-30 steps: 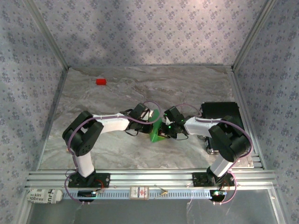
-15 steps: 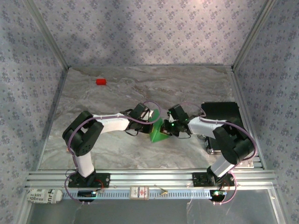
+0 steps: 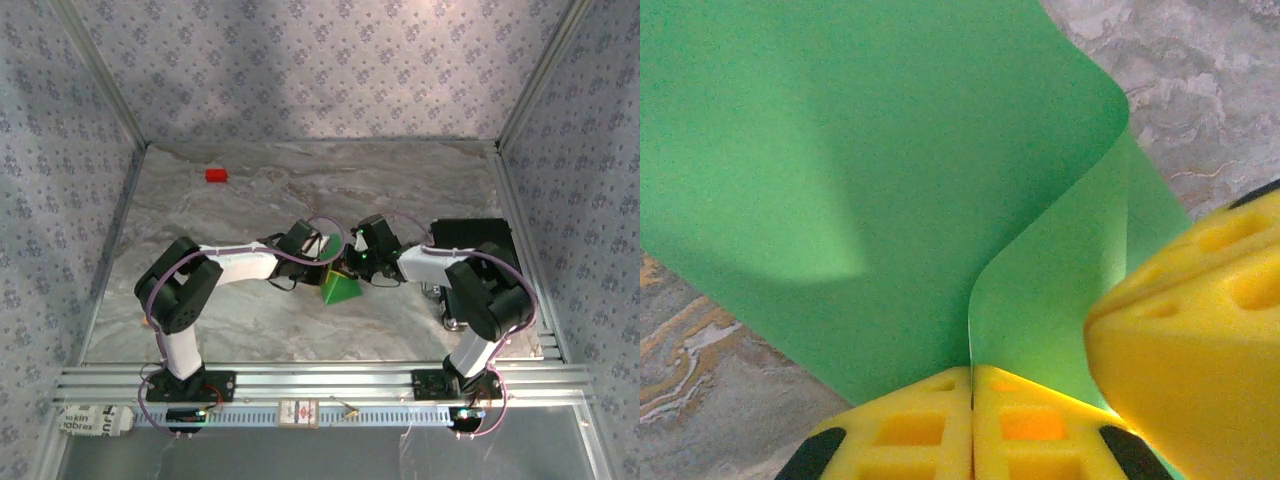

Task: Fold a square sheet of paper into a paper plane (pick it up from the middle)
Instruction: Fold the triangle a second time at the center of the table.

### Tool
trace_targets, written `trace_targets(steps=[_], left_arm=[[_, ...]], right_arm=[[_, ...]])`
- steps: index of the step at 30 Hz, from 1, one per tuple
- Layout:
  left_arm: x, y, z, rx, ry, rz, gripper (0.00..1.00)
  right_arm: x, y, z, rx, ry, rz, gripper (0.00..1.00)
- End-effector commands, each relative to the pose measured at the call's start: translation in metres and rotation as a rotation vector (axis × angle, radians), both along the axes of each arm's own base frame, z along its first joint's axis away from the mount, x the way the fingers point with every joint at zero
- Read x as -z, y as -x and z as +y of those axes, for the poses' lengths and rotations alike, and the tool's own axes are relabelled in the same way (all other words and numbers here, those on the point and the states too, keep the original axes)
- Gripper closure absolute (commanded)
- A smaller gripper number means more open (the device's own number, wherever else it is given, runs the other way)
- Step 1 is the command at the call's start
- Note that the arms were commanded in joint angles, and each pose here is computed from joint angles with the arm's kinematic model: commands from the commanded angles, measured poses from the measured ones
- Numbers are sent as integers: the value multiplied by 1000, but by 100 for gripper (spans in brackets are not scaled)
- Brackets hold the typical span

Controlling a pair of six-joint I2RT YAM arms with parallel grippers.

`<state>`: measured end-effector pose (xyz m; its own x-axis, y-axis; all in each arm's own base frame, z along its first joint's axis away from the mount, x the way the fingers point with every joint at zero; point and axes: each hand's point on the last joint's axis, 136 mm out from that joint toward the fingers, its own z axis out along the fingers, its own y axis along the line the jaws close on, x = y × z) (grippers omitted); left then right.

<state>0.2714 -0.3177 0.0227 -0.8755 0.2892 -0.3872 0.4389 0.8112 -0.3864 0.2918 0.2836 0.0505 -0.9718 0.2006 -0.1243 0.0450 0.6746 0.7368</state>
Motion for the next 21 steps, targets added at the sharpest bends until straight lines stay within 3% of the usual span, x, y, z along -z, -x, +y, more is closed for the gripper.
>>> trace_targets(steps=[1,13,21], left_arm=[[9,1,0,16,-15,25,93],[14,3,2,17,-23,33,93],[14,3,1,22,-23,40,93]], right_arm=[[0,-2,8,-12,-22,16,100],[46,22,-24,23,95,112,100],[16,6,-18,26,44,46,100]])
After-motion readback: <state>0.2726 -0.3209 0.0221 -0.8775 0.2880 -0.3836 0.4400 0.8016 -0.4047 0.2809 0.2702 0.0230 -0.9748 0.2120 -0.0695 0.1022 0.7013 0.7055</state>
